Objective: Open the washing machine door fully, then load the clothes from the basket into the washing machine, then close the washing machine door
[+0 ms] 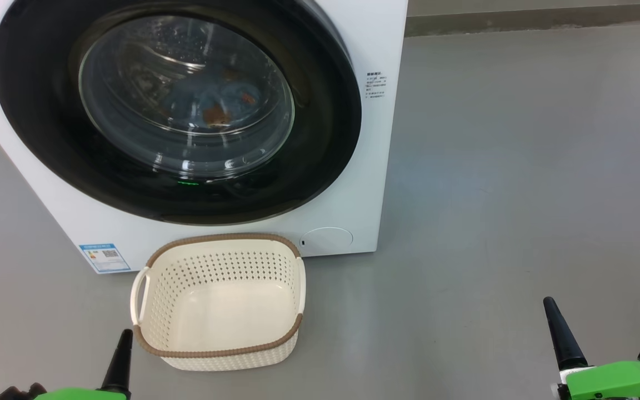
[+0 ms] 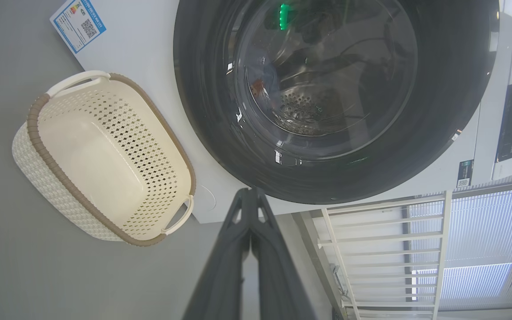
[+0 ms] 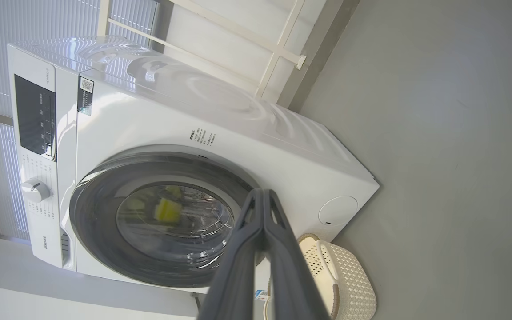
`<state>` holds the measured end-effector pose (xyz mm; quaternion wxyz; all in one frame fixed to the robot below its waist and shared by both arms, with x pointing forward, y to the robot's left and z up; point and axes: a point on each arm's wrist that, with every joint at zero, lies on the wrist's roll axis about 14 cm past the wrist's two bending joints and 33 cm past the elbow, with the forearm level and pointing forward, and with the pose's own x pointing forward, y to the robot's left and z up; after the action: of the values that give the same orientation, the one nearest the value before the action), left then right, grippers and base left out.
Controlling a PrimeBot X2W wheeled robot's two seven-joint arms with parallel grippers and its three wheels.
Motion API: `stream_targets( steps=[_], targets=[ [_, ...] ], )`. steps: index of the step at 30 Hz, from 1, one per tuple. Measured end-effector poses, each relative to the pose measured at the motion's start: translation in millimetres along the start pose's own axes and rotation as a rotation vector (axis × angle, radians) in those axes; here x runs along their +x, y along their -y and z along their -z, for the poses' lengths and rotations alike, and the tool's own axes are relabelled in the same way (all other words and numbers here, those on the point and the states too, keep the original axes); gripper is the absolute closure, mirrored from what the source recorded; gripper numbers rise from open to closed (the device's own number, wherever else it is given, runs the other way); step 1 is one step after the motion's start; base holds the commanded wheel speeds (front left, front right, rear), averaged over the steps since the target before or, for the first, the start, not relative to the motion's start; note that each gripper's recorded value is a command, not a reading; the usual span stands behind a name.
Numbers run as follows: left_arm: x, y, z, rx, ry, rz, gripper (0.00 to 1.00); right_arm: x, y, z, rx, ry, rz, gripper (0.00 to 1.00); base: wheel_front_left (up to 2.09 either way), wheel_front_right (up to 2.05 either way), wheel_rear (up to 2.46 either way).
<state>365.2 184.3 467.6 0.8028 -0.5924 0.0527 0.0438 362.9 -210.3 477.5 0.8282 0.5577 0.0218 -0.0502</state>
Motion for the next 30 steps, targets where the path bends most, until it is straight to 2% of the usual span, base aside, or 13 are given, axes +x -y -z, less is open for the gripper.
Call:
stream_targets(
  steps=[30],
  targets=[
    [9.3,14.5,-3.9,-0.292,-0.027,0.059,1.0,9.7,-3.8,1.1,0.358,-0.023,-0.013,1.0,0.0,0.0,0.0]
  ],
)
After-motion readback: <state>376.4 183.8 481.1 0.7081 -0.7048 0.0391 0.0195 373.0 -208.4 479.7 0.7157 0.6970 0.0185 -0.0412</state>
